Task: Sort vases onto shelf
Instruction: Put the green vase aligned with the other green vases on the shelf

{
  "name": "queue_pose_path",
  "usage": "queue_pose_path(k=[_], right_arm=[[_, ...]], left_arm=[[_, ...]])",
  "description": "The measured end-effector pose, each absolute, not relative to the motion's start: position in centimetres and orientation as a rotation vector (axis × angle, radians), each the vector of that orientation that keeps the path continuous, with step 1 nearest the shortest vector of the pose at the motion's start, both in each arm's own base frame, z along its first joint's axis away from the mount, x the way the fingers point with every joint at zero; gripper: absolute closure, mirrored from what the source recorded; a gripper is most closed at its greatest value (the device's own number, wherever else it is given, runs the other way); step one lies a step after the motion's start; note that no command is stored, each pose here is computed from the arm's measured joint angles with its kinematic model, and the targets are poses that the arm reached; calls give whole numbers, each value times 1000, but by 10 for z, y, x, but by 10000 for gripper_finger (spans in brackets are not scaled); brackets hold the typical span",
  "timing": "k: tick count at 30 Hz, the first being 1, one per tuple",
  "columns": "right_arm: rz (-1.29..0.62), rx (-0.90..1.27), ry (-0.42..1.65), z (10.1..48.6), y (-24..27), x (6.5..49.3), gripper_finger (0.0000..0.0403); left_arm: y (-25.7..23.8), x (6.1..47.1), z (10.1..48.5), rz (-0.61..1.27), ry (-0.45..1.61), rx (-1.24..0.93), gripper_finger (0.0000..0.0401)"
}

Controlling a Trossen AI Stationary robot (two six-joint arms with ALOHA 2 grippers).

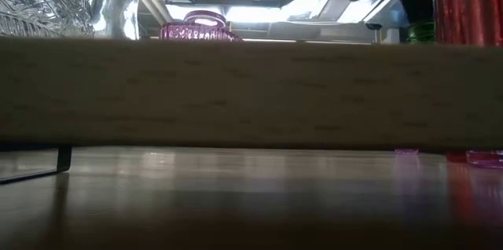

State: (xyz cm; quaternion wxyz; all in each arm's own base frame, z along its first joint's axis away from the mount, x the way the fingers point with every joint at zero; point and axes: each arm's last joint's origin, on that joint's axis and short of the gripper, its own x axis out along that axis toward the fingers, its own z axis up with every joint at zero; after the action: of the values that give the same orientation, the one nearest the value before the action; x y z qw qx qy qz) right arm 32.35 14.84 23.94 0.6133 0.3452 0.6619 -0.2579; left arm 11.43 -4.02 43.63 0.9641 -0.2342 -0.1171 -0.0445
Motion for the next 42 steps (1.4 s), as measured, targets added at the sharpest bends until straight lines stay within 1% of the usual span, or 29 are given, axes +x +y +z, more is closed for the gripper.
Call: queue_pose_path(k=[12,18,28,42], right_arm=[[-754,909,1512,239,154,318,392],[-866,968,1485,243,152,313,392],[-989,1018,1429,249,158,301,391],[-1007,1061,1431,253,159,299,391]], left_arm=[[-39,114,437,-66,-249,-475,357],[-39,113,441,-74,-290,-493,357],[-38,111,447,-85,-356,-513,357],[-35,111,449,-68,-378,-519,357]])
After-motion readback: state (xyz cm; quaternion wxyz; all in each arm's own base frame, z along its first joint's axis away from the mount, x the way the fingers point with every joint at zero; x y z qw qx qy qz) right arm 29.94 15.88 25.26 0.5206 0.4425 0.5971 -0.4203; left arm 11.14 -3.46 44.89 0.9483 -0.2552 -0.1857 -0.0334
